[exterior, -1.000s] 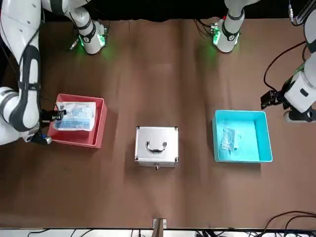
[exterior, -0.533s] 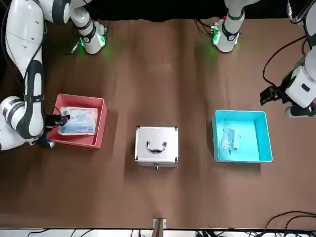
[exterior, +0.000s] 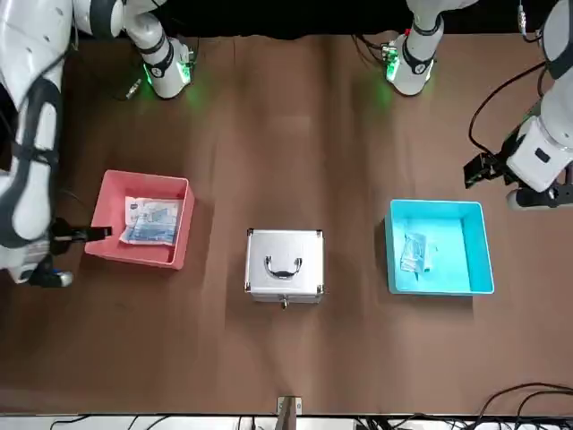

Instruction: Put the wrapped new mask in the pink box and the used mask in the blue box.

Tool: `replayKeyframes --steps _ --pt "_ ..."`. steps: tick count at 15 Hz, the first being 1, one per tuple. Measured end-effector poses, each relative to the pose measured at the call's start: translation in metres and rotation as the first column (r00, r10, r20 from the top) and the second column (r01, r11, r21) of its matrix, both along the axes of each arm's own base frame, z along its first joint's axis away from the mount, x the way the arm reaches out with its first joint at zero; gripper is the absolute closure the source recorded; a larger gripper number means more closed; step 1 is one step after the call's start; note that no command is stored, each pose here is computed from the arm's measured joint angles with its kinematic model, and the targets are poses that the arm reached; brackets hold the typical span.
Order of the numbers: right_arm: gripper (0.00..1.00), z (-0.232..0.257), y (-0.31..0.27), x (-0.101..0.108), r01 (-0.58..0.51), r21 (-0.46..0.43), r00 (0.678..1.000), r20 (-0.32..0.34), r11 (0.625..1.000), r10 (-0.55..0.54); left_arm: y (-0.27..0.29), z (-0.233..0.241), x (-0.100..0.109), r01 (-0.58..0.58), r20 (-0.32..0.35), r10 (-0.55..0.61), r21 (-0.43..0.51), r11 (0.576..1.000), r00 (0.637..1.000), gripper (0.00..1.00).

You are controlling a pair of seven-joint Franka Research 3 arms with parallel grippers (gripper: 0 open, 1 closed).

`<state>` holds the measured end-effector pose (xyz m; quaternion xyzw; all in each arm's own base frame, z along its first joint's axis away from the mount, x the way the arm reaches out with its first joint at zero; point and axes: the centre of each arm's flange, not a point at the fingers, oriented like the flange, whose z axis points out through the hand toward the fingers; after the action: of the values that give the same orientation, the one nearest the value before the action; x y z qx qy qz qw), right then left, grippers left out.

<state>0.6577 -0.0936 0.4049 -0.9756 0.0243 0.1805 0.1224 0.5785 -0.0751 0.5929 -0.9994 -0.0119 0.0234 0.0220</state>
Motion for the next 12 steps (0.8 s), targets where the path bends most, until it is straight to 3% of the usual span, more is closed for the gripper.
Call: replayKeyframes --steps 6,9,12 --pt "0.02 0.136 -0.003 -0.016 -0.036 -0.047 0.981 0.189 0.998 0.045 0.000 0.006 -0.005 0.069 0.005 -0.069 -0.002 0.998 0.998 0.00" --pt "0.02 0.190 -0.002 -0.037 -0.056 -0.109 0.966 0.245 0.992 0.081 0.001 0.005 -0.004 0.074 0.004 -0.074 -0.003 0.997 0.997 0.00" --pt "0.02 0.217 -0.003 -0.052 -0.056 -0.109 0.956 0.279 0.992 0.085 0.004 0.000 -0.001 0.070 -0.002 -0.070 -0.005 0.998 0.998 0.00"
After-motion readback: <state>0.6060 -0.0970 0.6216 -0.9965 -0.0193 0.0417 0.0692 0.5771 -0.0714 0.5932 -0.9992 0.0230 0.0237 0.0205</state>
